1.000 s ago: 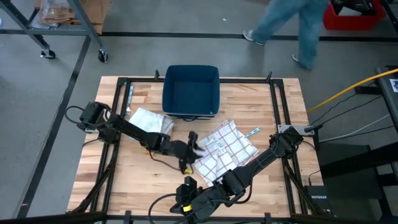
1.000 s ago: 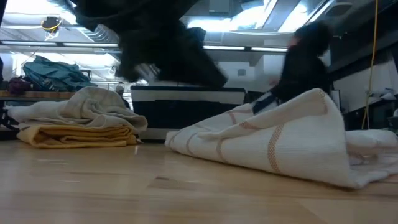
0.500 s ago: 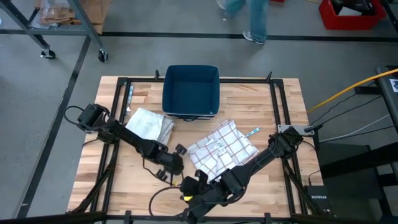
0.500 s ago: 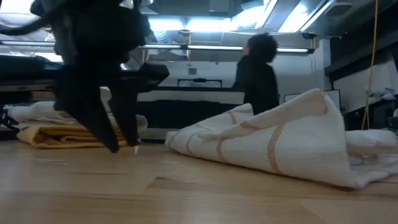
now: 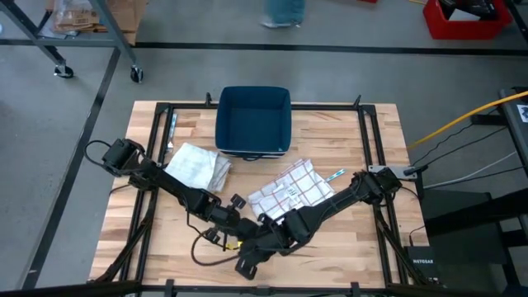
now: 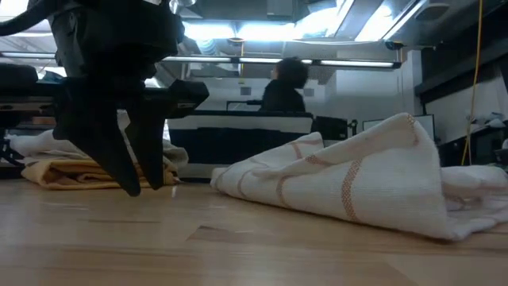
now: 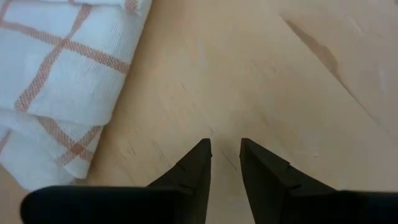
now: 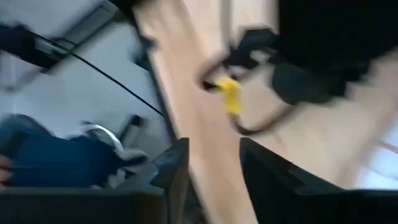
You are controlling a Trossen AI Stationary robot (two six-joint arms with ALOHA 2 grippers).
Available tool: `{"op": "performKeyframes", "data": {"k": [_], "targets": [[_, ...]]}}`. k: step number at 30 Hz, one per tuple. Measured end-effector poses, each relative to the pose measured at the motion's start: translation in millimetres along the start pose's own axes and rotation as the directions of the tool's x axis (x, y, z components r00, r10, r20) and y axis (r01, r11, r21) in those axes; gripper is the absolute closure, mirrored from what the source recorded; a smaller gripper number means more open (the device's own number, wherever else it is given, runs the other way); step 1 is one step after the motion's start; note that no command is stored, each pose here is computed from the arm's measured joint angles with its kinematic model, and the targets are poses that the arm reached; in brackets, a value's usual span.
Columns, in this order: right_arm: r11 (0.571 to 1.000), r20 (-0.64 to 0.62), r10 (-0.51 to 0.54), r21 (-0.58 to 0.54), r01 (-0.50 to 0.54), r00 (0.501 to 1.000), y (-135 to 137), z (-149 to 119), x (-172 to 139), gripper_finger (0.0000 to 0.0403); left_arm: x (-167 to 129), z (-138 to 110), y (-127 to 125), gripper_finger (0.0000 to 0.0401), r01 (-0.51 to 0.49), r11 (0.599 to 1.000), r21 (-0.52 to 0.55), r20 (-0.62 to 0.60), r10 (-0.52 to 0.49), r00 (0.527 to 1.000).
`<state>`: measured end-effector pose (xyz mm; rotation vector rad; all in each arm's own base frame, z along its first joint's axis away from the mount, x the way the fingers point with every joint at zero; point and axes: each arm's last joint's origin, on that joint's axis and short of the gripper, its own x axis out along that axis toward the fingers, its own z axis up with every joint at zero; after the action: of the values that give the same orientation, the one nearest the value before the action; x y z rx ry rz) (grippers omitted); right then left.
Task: Fold towel
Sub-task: Fold the white patterned towel
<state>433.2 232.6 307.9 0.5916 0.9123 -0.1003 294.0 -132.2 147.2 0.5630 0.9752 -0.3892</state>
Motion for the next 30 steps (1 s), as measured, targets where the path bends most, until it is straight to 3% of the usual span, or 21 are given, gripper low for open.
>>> {"op": "performKeyframes", "data": {"k": [4,9,17,30], "targets": [[0.988,-0.112,-0.155,-0.024,0.153,0.981,-18,-7,-1,0.0235,0,-2,-3,0.0329,0.010,1.000,-0.018,-0.024,-0.010,1.000],[0.958,-0.201,-0.269,0.048,0.284,0.942,-34,-16,7,0.0233,-1,-6,-5,0.0336,0.022,1.000,-0.019,-0.065,-0.023,0.998],[0.932,-0.304,-0.290,0.125,0.340,0.908,-50,-36,36,0.0233,-1,-5,-7,0.0339,0.024,0.999,-0.024,-0.064,-0.025,0.998],[0.908,-0.342,-0.354,0.097,0.408,0.870,-74,-59,67,0.0233,-1,-5,-7,0.0339,0.025,0.999,-0.044,-0.063,-0.028,0.998]]}}
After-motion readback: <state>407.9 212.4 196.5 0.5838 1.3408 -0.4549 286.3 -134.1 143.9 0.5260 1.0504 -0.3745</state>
